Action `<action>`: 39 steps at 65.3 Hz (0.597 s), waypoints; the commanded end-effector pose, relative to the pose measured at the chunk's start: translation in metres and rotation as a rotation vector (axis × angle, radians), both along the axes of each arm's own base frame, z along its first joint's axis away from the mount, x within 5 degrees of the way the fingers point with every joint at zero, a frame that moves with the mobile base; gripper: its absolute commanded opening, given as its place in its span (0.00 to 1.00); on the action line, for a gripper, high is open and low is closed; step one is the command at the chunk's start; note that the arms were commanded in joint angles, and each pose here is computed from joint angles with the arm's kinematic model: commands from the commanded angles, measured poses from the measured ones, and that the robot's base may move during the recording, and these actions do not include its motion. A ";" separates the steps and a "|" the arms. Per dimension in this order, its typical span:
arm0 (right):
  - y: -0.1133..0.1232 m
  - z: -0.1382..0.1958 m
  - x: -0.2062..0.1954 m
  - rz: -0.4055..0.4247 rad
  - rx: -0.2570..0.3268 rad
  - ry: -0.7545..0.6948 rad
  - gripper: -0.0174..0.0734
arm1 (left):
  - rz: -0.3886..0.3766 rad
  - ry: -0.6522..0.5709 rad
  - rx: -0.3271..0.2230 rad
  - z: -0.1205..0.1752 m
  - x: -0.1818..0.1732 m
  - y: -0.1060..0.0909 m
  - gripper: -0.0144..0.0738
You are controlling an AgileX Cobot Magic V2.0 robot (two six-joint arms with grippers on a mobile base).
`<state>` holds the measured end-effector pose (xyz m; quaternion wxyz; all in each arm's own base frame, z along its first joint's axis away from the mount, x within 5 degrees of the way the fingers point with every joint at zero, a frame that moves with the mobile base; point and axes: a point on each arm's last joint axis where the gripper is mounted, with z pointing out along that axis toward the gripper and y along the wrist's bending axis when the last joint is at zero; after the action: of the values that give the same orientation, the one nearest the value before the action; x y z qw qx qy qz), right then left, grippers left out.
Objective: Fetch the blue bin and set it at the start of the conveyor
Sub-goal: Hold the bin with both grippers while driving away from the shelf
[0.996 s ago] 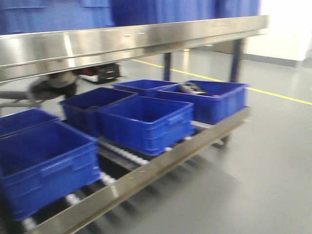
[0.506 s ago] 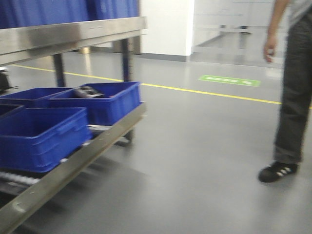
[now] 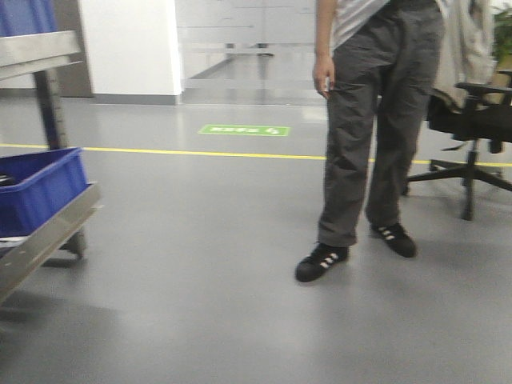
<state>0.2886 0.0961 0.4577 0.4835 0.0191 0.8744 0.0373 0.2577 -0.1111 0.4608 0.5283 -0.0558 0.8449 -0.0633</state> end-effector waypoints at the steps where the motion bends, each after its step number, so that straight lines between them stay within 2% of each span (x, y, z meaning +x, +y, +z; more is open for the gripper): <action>1: -0.003 0.008 -0.003 0.005 -0.009 -0.054 0.02 | -0.015 -0.056 -0.004 0.009 -0.003 0.000 0.04; 39: -0.003 0.008 -0.003 0.005 -0.009 -0.054 0.02 | -0.015 -0.056 -0.004 0.009 -0.003 0.000 0.04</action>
<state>0.2886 0.0961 0.4577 0.4835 0.0191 0.8744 0.0373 0.2577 -0.1111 0.4608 0.5283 -0.0558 0.8449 -0.0633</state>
